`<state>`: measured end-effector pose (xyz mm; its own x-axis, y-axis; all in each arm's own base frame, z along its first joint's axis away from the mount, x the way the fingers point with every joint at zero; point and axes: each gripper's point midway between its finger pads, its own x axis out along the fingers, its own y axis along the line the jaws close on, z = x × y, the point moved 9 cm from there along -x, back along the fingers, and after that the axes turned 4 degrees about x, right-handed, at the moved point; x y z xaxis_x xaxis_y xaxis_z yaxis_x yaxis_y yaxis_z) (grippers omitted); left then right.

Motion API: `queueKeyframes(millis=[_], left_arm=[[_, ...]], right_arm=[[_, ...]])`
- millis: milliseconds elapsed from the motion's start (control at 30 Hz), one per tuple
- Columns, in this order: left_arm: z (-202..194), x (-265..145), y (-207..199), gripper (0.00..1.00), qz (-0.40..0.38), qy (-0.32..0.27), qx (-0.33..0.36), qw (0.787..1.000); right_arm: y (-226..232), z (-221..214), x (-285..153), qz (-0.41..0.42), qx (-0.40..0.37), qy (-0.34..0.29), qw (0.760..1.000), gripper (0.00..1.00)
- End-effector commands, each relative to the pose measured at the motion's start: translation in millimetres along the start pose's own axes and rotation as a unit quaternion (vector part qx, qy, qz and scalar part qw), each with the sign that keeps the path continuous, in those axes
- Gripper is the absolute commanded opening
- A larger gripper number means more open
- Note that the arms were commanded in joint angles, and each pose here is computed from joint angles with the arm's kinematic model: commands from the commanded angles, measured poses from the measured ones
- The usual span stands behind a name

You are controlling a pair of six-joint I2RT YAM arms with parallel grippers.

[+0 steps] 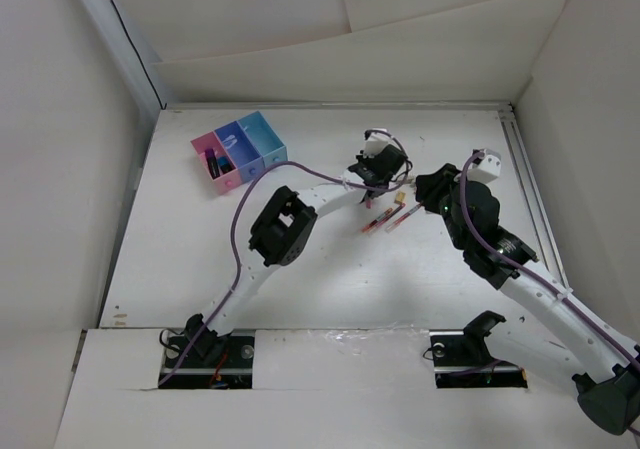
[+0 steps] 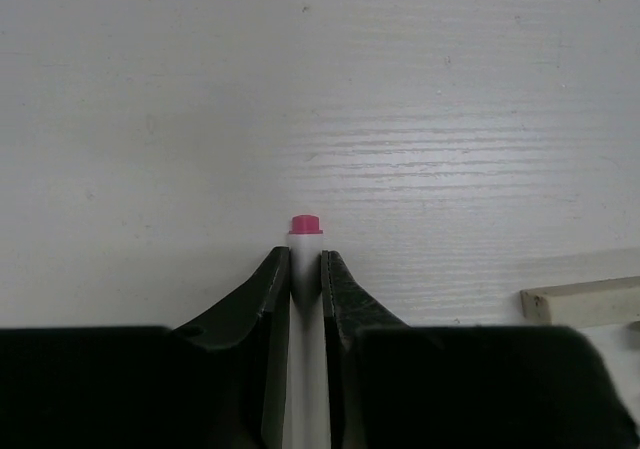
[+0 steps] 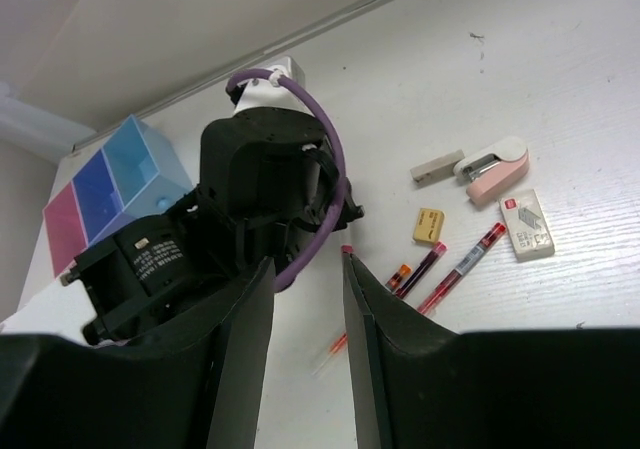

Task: Sort the stationery into containers
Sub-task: Grab a piece of stationery with the left arm, then place the stationery into the container

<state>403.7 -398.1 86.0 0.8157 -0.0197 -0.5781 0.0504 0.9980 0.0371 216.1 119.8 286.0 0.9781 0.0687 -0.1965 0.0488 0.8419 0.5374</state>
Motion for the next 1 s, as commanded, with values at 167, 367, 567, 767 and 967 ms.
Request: queueKeyframes(millis=[167,367,567,767,967], left_arm=[[123,-42,96,0.0,-0.025,-0.066,-0.137,0.988],[165,-39,214,0.0,0.032,-0.088,-0.214,0.972],[182,-41,316,0.0,0.127,-0.106,-0.244,0.956],[174,-31,365,0.0,0.183,-0.096,-0.247,0.947],[150,-13,373,0.0,0.209,-0.073,-0.233,0.947]], right_arm=[[7,13,-2,0.02,0.012,-0.026,0.999,0.4],[9,12,-3,0.033,0.011,-0.016,0.999,0.4],[11,13,-3,0.036,0.014,-0.019,0.999,0.4],[11,12,-3,0.039,0.013,-0.017,0.999,0.4],[11,12,-3,0.039,0.013,-0.017,0.999,0.4]])
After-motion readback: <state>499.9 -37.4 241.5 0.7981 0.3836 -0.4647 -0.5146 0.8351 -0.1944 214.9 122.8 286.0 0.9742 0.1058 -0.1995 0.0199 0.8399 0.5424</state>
